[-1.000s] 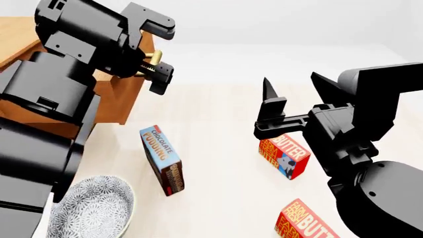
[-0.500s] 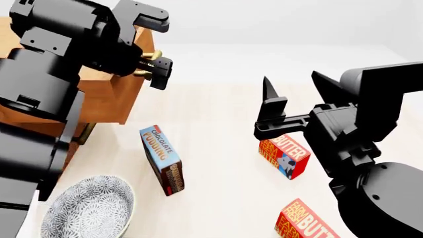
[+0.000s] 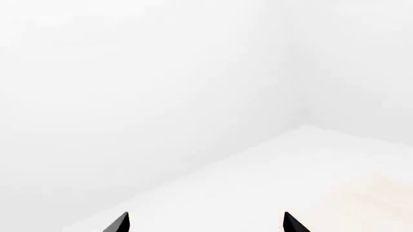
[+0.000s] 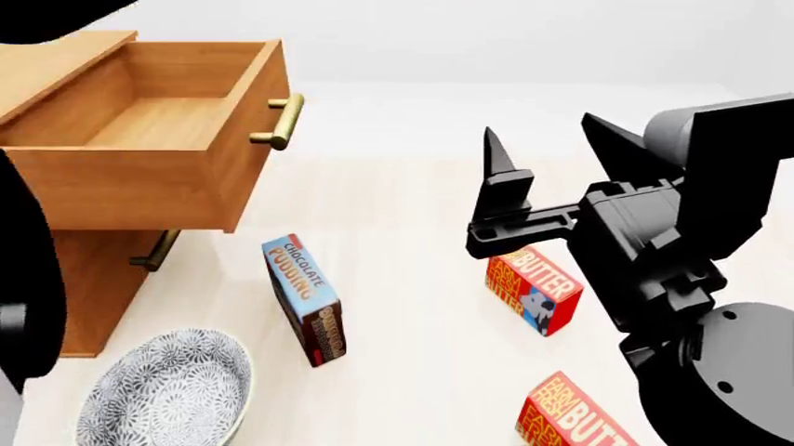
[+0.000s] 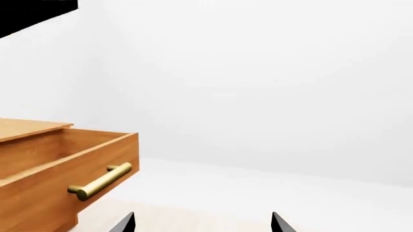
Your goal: Put the butter at the front in the top drawer of the cabinet and close it.
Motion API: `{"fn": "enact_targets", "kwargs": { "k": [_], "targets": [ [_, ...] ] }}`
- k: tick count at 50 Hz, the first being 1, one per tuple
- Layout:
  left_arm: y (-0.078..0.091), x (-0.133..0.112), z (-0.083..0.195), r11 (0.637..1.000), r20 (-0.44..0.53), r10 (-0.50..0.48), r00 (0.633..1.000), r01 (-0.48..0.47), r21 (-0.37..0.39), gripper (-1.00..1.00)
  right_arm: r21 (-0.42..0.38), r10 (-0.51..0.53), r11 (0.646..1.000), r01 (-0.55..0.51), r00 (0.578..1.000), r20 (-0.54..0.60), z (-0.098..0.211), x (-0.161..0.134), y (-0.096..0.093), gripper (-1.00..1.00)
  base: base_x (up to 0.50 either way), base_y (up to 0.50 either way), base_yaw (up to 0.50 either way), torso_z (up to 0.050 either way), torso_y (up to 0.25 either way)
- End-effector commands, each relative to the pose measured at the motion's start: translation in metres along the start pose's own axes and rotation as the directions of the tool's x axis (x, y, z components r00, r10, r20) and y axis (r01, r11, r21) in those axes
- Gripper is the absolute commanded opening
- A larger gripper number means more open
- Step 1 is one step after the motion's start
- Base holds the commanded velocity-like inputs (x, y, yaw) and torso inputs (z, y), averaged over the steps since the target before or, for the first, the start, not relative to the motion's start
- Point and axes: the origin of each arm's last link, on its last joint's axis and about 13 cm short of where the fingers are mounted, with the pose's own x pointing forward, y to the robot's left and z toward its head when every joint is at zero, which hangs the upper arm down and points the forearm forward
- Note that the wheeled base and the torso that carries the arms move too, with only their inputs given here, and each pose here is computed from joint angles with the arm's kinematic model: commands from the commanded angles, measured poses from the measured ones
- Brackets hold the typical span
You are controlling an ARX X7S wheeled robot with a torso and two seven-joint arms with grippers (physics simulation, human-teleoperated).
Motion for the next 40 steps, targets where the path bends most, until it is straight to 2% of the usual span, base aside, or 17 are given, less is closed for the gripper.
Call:
{"fn": "enact_targets", "kwargs": {
  "k": [1, 3, 5, 8, 11, 14, 18, 20, 24, 30, 36, 40],
  "targets": [
    [-0.016, -0.069, -0.039, 0.957, 0.384, 0.146, 0.912, -0.228, 0.178, 1.0, -0.004, 0.004, 1.0, -0.004, 1.0, 0.005, 0.0, 0.0, 0.002, 1.0, 0.0, 0.0, 0.0, 0.0, 0.0],
    [-0.017, -0.076, -0.054, 0.945, 0.413, 0.18, 0.893, -0.273, 0.18, 1.0, -0.004, 0.002, 1.0, -0.002, 1.0, 0.004, -0.001, 0.001, 0.001, 1.0, 0.0, 0.0, 0.0, 0.0, 0.0],
    [-0.02, -0.083, -0.07, 0.941, 0.422, 0.218, 0.88, -0.304, 0.148, 1.0, -0.004, 0.0, 1.0, 0.0, 1.0, 0.005, -0.001, 0.001, 0.001, 1.0, 0.0, 0.0, 0.0, 0.0, 0.0],
    [-0.026, -0.097, -0.093, 0.941, 0.371, 0.234, 0.899, -0.305, 0.144, 1.0, -0.007, -0.003, 1.0, 0.003, 1.0, 0.012, 0.0, 0.0, 0.0, 1.0, 0.0, 0.0, 0.0, 0.0, 0.0],
    [-0.03, -0.114, -0.118, 0.921, 0.373, 0.279, 0.885, -0.356, 0.156, 1.0, -0.011, -0.012, 1.0, 0.012, 1.0, 0.028, 0.003, -0.003, -0.001, 1.0, 0.0, 0.0, 0.0, 0.0, 0.0],
    [-0.035, -0.13, -0.141, 0.914, 0.356, 0.297, 0.886, -0.371, 0.162, 1.0, -0.027, -0.024, 0.999, 0.025, 0.999, 0.047, 0.009, -0.006, -0.002, 1.0, 0.0, 0.0, 0.0, 0.0, 0.0],
    [-0.041, -0.149, -0.166, 0.939, 0.296, 0.295, 0.908, -0.334, 0.087, 1.0, -0.09, -0.036, 0.995, 0.04, 0.998, 0.047, 0.019, -0.007, -0.004, 1.0, 0.0, 0.0, 0.0, 0.0, 0.0],
    [-0.041, -0.155, -0.175, 0.94, 0.267, 0.301, 0.915, -0.332, 0.075, 1.0, -0.132, -0.021, 0.991, 0.026, 0.999, 0.039, 0.026, -0.007, -0.005, 1.0, 0.0, 0.0, 0.0, 0.0, 0.0],
    [-0.042, -0.168, -0.182, 0.937, 0.25, 0.304, 0.919, -0.335, 0.094, 1.0, -0.217, -0.021, 0.976, 0.027, 0.999, 0.03, 0.045, -0.009, -0.008, 1.0, 0.0, 0.0, 0.0, 0.0, 0.0],
    [-0.043, -0.181, -0.192, 0.932, 0.256, 0.319, 0.913, -0.351, 0.091, 1.0, -0.323, 0.022, 0.945, -0.048, 0.996, -0.086, 0.073, -0.005, -0.022, 1.0, 0.0, 0.0, 0.0, 0.0, 0.0],
    [-0.042, -0.189, -0.194, 0.927, 0.277, 0.334, 0.901, -0.367, 0.074, 1.0, -0.39, 0.099, 0.904, -0.176, 0.973, -0.209, 0.099, 0.007, -0.044, 1.0, 0.0, 0.0, 0.0, 0.0, 0.0],
    [-0.04, -0.191, -0.193, 0.927, 0.294, 0.335, 0.895, -0.369, 0.066, 1.0, -0.412, 0.09, 0.889, -0.201, 0.958, -0.273, 0.106, 0.017, -0.066, 1.0, 0.0, 0.0, 0.0, 0.0, 0.0]
  ]
}}
